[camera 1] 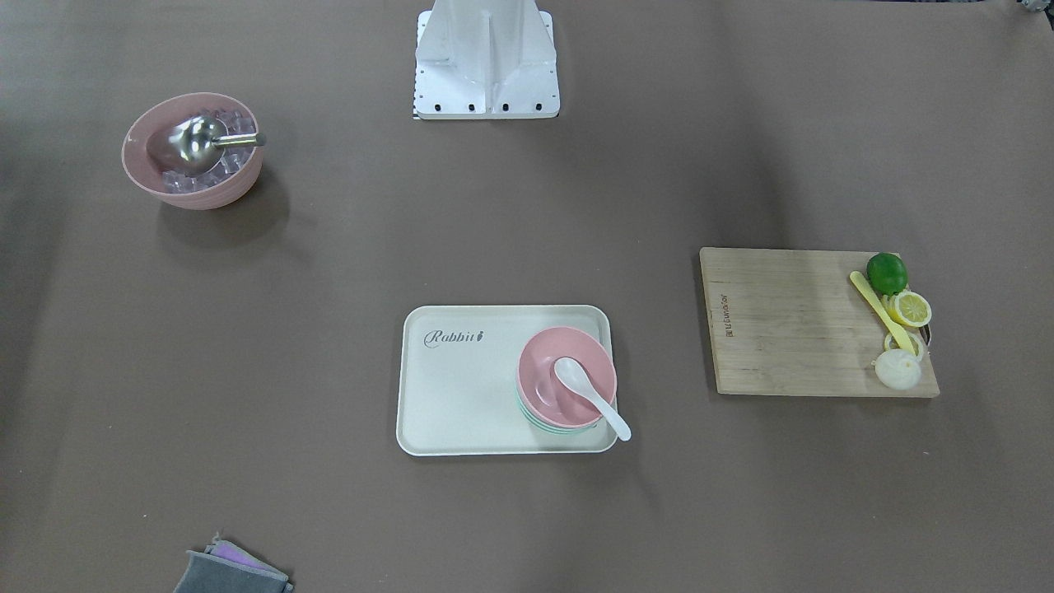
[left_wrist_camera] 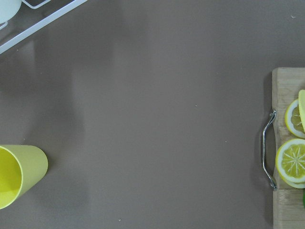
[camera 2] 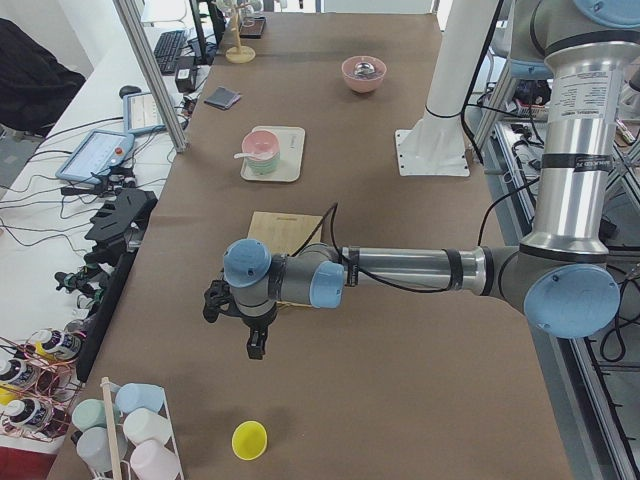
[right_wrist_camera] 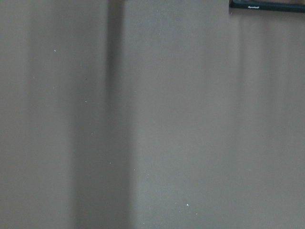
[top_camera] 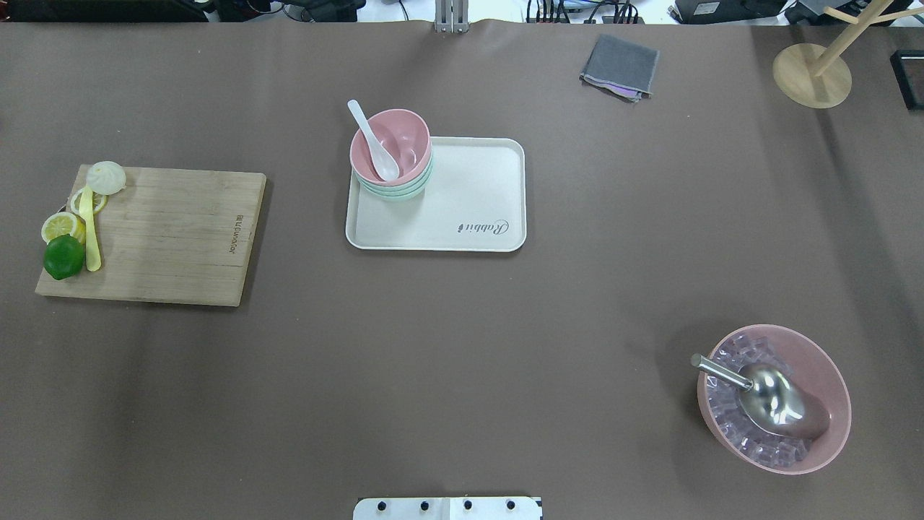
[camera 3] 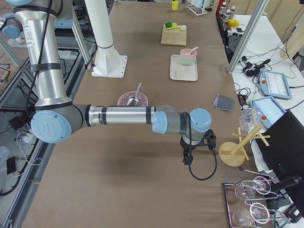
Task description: Stack pink bowl on green and place spoon
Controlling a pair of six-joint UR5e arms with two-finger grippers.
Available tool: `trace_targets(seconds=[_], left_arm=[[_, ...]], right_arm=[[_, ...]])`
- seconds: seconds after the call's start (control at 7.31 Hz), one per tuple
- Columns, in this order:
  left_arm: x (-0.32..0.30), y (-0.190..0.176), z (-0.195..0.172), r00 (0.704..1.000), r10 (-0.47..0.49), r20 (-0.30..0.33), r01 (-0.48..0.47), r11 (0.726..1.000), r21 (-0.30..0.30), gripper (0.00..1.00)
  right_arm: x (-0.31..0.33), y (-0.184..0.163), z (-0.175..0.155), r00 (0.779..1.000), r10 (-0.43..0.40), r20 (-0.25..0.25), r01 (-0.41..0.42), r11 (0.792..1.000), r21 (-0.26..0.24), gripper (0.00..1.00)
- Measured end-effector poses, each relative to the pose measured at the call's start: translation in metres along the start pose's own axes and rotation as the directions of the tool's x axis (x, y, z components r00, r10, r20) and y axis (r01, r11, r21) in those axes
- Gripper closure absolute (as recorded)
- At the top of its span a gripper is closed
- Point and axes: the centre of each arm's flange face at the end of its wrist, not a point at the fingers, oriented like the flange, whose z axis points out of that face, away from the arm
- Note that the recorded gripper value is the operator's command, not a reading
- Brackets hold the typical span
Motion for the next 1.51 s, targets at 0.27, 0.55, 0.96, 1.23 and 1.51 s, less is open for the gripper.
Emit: trace_targets(seconds=[0.27, 0.55, 0.96, 1.23, 1.51], left_arm=[[0.0045, -0.0005, -0.0051, 1.0, 0.01, 0.0, -0.01, 1.0, 0.01, 0.02], [0.0064, -0.0007, -0.0079, 1.0, 0.013, -0.001, -0.013, 1.0, 0.015, 0.02], [0.0093, -0.0015, -0.0112, 1.0, 0.019, -0.001, -0.019, 1.0, 0.022, 0.02], [0.0093, -0.0012, -0.0112, 1.0, 0.022, 0.001, -0.022, 0.999, 0.024, 0.02], [0.0082, 0.0019, -0.0106, 1.0, 0.021, 0.003, -0.021, 1.0, 0.022, 0.02]], right_arm=[[-0.0005, 0.0001, 0.0002, 1.0, -0.001, 0.006, 0.001, 1.0, 0.001, 0.0], [-0.0014, 0.0002, 0.0002, 1.0, -0.001, 0.016, 0.001, 1.0, 0.001, 0.0], [-0.0033, -0.0005, -0.0014, 1.0, -0.004, 0.019, 0.004, 1.0, 0.005, 0.0], [-0.0042, -0.0007, -0.002, 1.0, -0.005, 0.021, 0.005, 1.0, 0.006, 0.0], [-0.0045, -0.0005, -0.0021, 1.0, -0.005, 0.023, 0.005, 1.0, 0.006, 0.0]])
